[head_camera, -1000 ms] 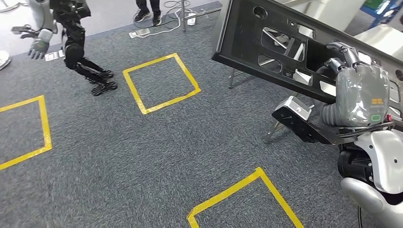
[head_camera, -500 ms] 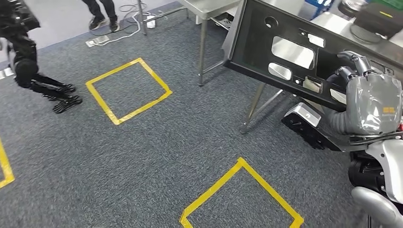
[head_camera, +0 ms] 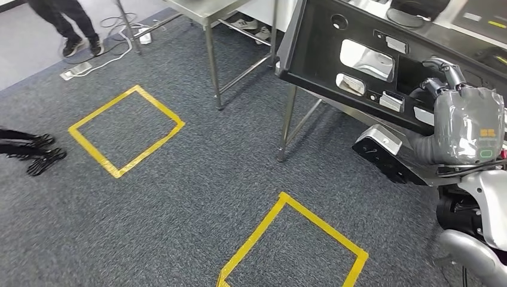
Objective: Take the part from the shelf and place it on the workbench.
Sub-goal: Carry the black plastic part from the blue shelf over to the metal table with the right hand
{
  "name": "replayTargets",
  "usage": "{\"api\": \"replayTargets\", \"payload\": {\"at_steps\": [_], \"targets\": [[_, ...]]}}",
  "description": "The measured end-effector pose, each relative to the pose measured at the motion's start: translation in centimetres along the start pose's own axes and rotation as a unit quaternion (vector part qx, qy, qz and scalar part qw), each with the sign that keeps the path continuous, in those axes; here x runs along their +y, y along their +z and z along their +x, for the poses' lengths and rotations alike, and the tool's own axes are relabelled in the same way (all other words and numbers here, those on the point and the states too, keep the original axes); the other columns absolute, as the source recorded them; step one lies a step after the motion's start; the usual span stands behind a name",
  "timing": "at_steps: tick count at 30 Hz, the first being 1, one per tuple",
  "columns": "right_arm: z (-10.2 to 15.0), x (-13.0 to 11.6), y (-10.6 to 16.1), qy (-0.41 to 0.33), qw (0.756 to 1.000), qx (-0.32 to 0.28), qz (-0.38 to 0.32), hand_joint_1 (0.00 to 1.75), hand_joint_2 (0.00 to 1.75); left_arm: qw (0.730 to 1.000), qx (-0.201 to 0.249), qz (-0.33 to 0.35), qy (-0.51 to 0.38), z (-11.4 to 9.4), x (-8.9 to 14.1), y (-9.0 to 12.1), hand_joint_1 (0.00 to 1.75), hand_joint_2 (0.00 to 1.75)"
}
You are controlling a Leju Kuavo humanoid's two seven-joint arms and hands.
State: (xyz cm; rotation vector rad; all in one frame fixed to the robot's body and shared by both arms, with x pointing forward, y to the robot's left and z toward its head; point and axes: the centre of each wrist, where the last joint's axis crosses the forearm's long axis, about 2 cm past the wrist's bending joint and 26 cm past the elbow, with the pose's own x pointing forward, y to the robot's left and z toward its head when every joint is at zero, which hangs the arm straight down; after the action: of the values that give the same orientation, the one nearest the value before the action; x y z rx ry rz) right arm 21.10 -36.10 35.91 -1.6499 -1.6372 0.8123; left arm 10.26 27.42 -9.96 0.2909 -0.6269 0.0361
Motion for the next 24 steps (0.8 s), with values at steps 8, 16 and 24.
{"api": "replayTargets", "payload": {"at_steps": [8, 16, 24], "targets": [[-0.3, -0.2, 0.1, 0.003, 1.000, 0.005, 0.004, 1.75, 1.75, 1.000, 0.001, 0.000, 0.001, 0.1, 0.0, 0.0, 0.00, 1.75], [-0.6, -0.4, 0.0, 0.006, 1.000, 0.009, 0.014, 1.75, 1.75, 1.000, 0.007, 0.000, -0.005, 0.3, 0.0, -0.1, 0.00, 1.75], [-1.0, -0.7, 0.6, 0.017, 0.999, 0.016, 0.025, 1.75, 1.75, 1.000, 0.006, -0.006, -0.017, 0.8, -0.1, -0.3, 0.00, 1.75]]}}
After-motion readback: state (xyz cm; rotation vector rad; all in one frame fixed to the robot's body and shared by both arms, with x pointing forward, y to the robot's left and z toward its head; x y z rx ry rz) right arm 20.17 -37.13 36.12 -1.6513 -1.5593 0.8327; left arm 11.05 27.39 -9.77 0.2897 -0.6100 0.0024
